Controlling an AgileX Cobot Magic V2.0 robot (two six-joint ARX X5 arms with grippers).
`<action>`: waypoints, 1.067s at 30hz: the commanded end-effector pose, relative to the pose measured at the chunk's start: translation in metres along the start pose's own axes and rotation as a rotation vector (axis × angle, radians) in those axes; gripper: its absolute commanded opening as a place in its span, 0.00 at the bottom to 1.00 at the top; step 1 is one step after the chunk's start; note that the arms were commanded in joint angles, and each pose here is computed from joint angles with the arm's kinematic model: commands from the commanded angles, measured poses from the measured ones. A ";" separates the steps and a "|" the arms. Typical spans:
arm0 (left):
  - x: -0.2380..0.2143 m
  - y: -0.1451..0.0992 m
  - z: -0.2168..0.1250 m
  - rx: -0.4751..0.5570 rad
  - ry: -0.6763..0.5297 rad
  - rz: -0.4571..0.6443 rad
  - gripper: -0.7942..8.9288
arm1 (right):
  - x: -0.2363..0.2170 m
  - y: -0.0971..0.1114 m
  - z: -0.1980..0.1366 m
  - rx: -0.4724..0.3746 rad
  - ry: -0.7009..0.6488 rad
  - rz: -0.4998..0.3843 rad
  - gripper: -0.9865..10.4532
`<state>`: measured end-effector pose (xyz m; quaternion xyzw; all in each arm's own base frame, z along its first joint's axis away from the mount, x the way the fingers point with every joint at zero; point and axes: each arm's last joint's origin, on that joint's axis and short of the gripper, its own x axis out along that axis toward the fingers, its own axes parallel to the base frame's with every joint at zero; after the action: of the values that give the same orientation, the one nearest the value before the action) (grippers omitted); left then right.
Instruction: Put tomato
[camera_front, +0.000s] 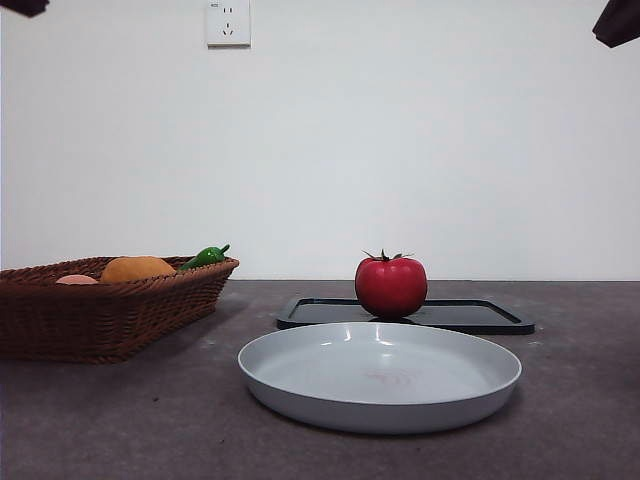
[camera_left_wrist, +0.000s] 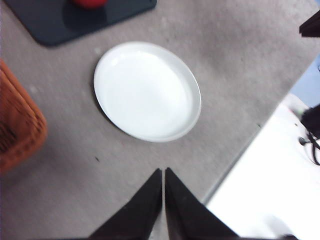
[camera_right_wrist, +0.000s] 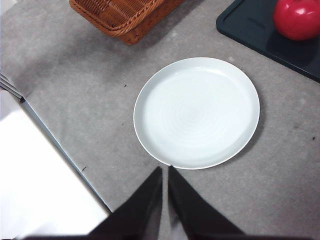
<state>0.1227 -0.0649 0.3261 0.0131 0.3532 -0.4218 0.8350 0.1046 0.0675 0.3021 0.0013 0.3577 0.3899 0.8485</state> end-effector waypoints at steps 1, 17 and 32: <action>-0.011 -0.003 0.009 0.136 -0.124 0.060 0.09 | 0.000 0.001 0.003 -0.002 -0.006 0.007 0.09; -0.050 0.014 -0.041 0.368 -0.758 0.800 0.09 | 0.001 0.001 0.003 -0.002 -0.006 0.007 0.09; 0.017 0.049 -0.132 0.261 -0.677 0.849 0.09 | 0.001 0.001 0.003 -0.003 -0.009 0.007 0.09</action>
<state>0.0886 -0.0029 0.2031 0.1231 -0.0192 -0.0740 0.9894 0.1048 0.0676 0.3023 0.0014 0.3563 0.3900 0.8491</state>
